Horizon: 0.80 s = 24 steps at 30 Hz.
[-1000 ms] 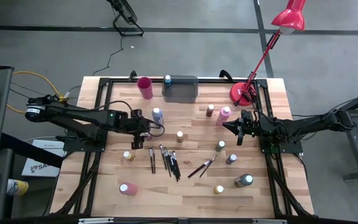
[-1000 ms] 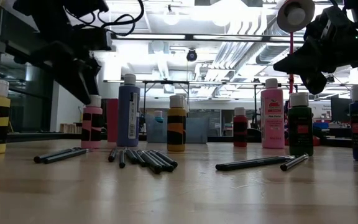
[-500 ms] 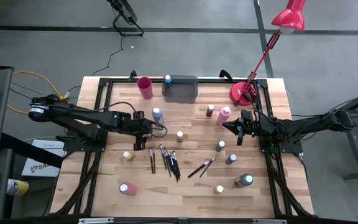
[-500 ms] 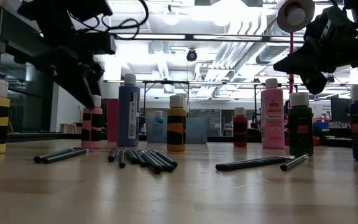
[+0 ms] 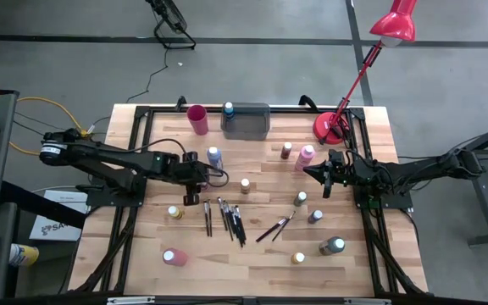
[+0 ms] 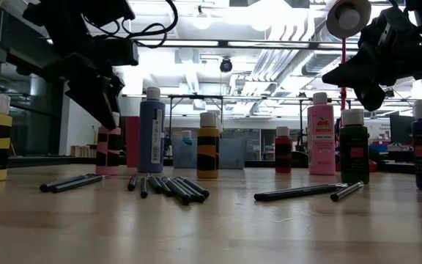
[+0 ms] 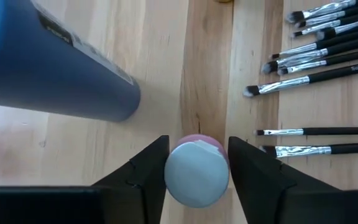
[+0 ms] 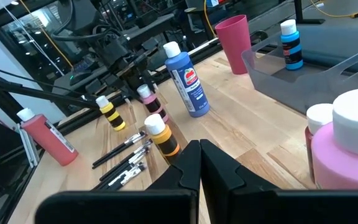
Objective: Pick & Place Paint Supplies
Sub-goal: Put the pink paint bottle into the black bin
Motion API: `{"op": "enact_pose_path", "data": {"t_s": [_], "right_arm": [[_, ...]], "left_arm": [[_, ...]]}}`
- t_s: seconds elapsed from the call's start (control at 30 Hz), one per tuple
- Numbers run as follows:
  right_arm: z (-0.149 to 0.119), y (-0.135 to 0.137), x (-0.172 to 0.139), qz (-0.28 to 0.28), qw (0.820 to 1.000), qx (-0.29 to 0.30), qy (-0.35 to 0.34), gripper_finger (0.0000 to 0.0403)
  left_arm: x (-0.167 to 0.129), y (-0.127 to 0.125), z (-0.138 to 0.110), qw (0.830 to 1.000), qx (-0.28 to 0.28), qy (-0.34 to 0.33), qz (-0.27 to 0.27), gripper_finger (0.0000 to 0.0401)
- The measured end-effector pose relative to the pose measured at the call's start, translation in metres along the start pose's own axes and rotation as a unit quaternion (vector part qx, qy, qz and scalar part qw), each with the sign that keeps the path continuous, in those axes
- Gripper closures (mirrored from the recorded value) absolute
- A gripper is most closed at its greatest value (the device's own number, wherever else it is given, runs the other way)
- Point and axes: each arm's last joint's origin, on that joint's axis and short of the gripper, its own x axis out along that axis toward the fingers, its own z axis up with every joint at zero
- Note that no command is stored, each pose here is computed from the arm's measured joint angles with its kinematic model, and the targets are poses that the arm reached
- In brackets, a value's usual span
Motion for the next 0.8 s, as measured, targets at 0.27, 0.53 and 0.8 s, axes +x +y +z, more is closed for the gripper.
{"op": "enact_pose_path", "data": {"t_s": [0.27,0.53,0.8], "right_arm": [[0.000,0.000,0.000,0.000,1.000,0.000,0.000,0.0400],[0.000,0.000,0.000,0.000,1.000,0.000,0.000,0.0400],[0.000,0.000,0.000,0.000,1.000,0.000,0.000,0.0400]], "left_arm": [[-0.003,0.000,0.000,1.000,0.002,-0.002,-0.005,0.0247],[-0.023,0.003,0.009,1.000,0.006,0.010,-0.012,0.0247],[-0.076,0.013,0.036,0.999,0.035,0.027,0.002,0.0247]]}}
